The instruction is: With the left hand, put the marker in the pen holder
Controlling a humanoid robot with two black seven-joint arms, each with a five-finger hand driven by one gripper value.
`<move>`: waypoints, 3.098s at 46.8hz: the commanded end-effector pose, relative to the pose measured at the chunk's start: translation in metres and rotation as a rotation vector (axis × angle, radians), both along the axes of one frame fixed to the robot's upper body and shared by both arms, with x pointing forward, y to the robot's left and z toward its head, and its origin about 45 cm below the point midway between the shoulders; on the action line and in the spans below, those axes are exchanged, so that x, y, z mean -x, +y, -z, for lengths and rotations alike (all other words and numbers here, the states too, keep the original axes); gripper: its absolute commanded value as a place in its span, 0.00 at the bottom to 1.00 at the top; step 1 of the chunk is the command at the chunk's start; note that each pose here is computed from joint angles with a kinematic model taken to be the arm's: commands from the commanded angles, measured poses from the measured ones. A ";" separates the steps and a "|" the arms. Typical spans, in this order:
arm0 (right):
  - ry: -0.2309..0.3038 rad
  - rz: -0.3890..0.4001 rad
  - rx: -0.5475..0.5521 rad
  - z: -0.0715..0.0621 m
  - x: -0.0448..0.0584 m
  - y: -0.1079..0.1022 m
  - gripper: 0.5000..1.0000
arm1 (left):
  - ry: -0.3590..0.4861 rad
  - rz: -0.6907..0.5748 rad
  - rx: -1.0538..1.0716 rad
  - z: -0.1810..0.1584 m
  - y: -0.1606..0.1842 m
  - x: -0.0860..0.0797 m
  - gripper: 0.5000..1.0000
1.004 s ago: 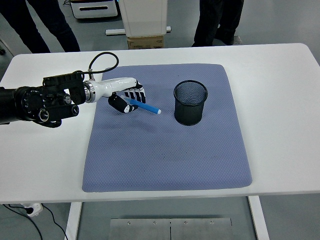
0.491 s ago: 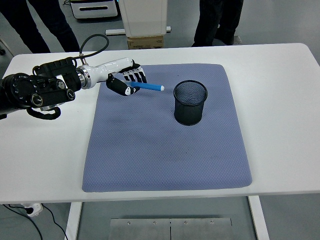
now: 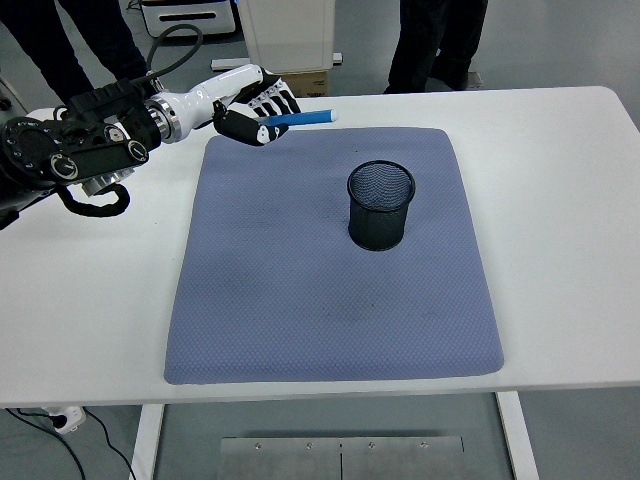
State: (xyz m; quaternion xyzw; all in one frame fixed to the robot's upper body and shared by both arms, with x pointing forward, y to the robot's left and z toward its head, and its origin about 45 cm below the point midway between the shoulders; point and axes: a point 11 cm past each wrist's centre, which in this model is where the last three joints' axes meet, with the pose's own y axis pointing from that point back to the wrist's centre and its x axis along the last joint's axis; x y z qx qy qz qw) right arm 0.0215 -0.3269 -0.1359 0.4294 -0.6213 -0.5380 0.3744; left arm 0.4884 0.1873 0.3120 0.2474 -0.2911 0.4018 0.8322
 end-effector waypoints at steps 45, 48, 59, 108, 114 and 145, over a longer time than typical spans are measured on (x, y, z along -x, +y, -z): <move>0.000 0.000 0.000 0.000 0.000 0.000 1.00 | 0.221 0.116 0.431 0.003 -0.075 0.018 0.00; 0.000 0.000 0.000 0.000 0.000 0.000 1.00 | 0.229 0.119 0.443 0.008 -0.077 0.020 0.00; 0.000 0.000 0.000 0.000 0.000 0.000 1.00 | 0.268 0.127 0.494 0.021 -0.090 0.027 0.00; 0.000 0.000 0.000 0.000 0.000 0.000 1.00 | 0.360 0.078 0.599 0.063 -0.114 0.041 0.00; 0.000 0.000 0.000 0.000 0.000 0.000 1.00 | 0.353 0.072 0.595 0.064 -0.115 0.041 0.00; 0.000 0.000 0.000 0.000 0.000 0.000 1.00 | 0.343 0.076 0.576 0.065 -0.117 0.042 1.00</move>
